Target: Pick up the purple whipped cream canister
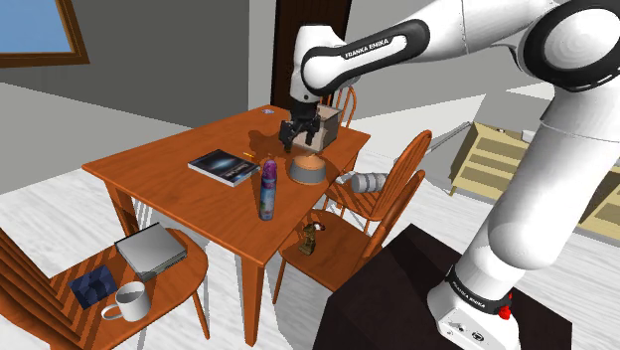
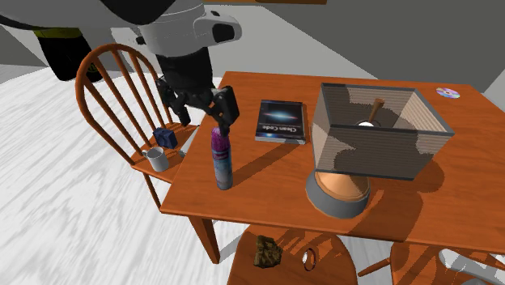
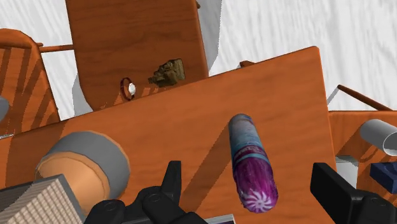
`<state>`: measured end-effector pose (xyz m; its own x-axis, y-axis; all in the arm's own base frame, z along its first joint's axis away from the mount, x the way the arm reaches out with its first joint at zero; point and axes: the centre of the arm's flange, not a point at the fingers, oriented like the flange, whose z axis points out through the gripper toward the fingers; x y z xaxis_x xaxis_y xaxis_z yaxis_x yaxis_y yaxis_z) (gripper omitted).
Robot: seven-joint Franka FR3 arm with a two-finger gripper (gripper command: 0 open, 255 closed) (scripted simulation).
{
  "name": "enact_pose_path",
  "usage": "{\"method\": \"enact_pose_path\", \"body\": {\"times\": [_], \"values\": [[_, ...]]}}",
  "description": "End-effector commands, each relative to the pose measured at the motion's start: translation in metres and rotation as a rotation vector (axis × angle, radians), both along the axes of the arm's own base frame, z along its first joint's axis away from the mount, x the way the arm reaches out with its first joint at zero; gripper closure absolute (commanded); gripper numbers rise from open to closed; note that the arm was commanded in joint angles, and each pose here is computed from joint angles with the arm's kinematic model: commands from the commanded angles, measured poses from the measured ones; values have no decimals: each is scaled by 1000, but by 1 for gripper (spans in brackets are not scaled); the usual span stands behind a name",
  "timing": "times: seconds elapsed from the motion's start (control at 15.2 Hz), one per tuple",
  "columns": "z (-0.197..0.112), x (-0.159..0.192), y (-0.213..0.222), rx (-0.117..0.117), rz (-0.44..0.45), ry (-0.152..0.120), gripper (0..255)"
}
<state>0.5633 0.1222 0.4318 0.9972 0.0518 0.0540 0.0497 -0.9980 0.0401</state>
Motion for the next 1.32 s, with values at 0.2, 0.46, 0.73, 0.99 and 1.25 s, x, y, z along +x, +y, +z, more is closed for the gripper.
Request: {"method": "enact_pose_path", "body": {"times": [0.2, 0.46, 0.73, 0.99, 1.25], "values": [[-43, 50, 24, -10, -17, 16, 0], [-76, 90, 41, -19, -30, 29, 0], [-93, 92, 42, -19, -31, 29, 0], [-117, 92, 42, -19, -31, 29, 0], [-117, 92, 42, -19, -31, 29, 255]]}}
